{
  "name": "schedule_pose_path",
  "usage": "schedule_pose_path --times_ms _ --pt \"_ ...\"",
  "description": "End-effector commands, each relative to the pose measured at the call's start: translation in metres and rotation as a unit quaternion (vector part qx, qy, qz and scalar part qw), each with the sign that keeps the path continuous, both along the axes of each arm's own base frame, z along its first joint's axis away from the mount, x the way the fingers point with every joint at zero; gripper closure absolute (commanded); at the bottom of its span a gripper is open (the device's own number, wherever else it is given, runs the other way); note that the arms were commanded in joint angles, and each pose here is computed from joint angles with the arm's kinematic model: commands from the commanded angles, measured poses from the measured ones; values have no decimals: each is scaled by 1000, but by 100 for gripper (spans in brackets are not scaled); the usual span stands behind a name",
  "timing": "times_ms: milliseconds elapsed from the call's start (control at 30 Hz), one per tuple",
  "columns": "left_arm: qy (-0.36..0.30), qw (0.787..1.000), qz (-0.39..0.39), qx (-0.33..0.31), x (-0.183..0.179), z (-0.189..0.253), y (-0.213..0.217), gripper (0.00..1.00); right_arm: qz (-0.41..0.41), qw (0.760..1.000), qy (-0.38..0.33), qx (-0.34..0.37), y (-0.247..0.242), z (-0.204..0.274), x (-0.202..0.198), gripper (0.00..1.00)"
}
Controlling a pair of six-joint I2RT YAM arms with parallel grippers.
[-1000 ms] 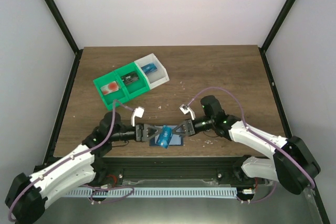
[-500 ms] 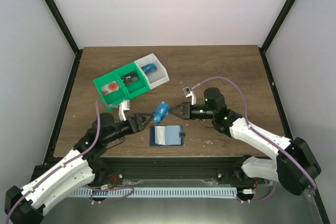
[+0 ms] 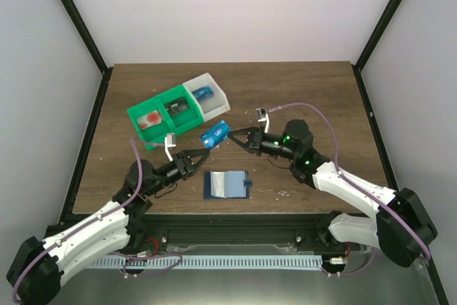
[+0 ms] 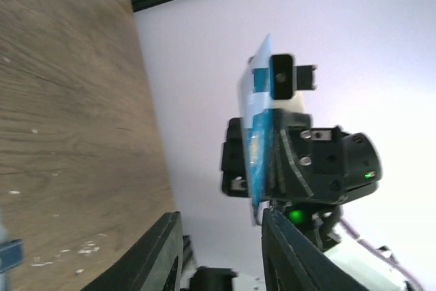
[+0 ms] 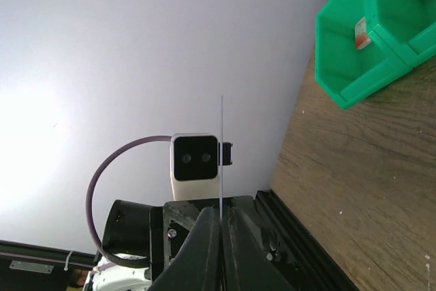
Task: Take the credit cards out of the card holder
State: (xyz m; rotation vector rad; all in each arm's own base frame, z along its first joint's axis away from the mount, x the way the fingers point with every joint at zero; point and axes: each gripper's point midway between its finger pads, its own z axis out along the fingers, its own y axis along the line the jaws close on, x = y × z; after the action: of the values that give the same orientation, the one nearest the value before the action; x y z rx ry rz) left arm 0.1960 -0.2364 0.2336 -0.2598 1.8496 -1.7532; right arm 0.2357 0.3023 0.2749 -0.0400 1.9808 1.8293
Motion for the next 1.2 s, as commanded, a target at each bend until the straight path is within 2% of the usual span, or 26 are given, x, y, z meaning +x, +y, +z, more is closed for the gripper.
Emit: schedule_pose_path --times_ms 0,400,567,767,833,967,1067,1167 --pt "-38 997 -1 -63 -3 33 2 67 -13 1000 12 19 -5 2 2 99" --pt "-24 997 31 -66 5 28 8 83 2 999 29 24 -5 -8 -6 100" --pt "-19 997 40 -59 8 25 9 100 8 999 31 23 -5 -10 -9 99" --pt "-17 998 42 -45 9 20 9 100 12 999 38 12 -7 -23 -13 97" --pt "-21 998 46 -43 10 20 10 100 13 999 38 6 -8 -27 -14 90" --pt "-14 998 56 -22 12 10 12 100 3 999 33 -17 -12 -35 -15 66" --pt "-13 998 66 -14 15 8 16 100 -4 999 18 -31 -16 -37 -17 53" --pt "-11 997 75 -5 19 6 20 100 -14 998 7 -55 -23 -42 -19 33"
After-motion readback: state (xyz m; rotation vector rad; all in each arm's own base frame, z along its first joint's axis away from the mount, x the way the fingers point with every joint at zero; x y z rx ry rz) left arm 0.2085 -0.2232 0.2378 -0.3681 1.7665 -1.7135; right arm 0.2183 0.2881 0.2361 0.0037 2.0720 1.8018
